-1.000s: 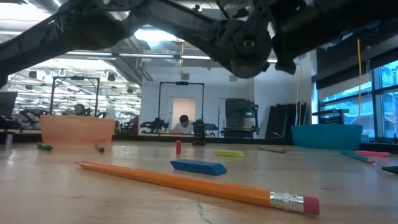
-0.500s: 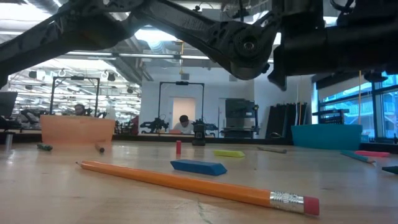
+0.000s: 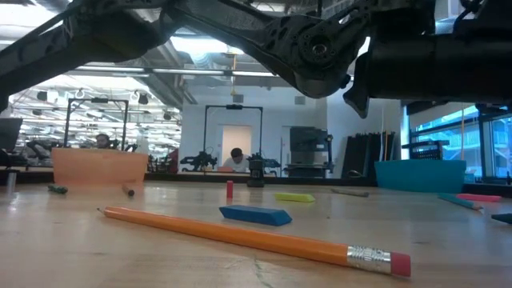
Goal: Sort crayons/erasers/pens/pencils in bins
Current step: Put the pink pencil into the yellow bin
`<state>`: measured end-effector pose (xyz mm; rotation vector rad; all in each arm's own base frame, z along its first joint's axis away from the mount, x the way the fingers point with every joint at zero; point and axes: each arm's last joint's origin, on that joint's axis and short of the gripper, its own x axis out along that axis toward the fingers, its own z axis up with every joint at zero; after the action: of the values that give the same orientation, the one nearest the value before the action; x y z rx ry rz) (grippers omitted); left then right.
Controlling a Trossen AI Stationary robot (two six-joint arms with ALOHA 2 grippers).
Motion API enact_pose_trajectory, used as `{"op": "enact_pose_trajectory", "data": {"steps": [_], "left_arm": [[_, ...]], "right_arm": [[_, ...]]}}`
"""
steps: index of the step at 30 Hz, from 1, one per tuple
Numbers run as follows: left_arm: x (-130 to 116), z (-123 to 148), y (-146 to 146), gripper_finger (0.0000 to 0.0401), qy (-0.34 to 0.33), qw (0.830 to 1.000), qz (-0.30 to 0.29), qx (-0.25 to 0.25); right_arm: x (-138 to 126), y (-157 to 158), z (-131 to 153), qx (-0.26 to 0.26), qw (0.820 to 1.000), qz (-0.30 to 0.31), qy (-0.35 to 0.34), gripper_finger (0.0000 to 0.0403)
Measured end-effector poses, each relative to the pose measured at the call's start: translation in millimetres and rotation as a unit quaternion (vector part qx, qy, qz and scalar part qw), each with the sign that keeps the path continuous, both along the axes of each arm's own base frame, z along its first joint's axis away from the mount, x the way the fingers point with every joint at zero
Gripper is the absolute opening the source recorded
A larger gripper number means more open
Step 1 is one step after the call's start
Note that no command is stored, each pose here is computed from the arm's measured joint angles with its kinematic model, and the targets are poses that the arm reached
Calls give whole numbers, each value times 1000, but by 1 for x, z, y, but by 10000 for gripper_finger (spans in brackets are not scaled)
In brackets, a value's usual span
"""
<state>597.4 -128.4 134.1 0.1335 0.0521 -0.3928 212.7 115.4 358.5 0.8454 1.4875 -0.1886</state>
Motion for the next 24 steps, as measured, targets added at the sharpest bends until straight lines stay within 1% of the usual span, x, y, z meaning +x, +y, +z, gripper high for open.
{"op": "enact_pose_trajectory", "data": {"steps": [4, 8, 10, 13, 15, 18, 21, 24], "left_arm": [[-1, -4, -2, 11, 14, 999, 23, 24], [-1, -6, -5, 11, 23, 999, 35, 28], [-2, -7, -8, 11, 29, 999, 33, 26], [-4, -7, -15, 11, 34, 999, 26, 30], [-4, -6, -17, 11, 29, 999, 25, 37], [-4, -4, -18, 11, 23, 998, 27, 42], [-4, -1, -18, 11, 22, 999, 28, 40], [-4, -1, -18, 11, 24, 999, 27, 41]], "right_arm": [[13, 15, -17, 24, 998, 22, 55, 208], [21, 29, -32, 23, 995, 38, 90, 208], [22, 35, -38, 19, 993, 45, 106, 208], [14, 38, -37, 0, 990, 56, 128, 208], [7, 36, -28, -21, 992, 57, 110, 208], [-5, 33, -1, -37, 996, 40, 72, 208], [-16, 34, 32, -71, 997, 25, 9, 208], [-28, 41, 47, -95, 994, 17, -51, 208]]}}
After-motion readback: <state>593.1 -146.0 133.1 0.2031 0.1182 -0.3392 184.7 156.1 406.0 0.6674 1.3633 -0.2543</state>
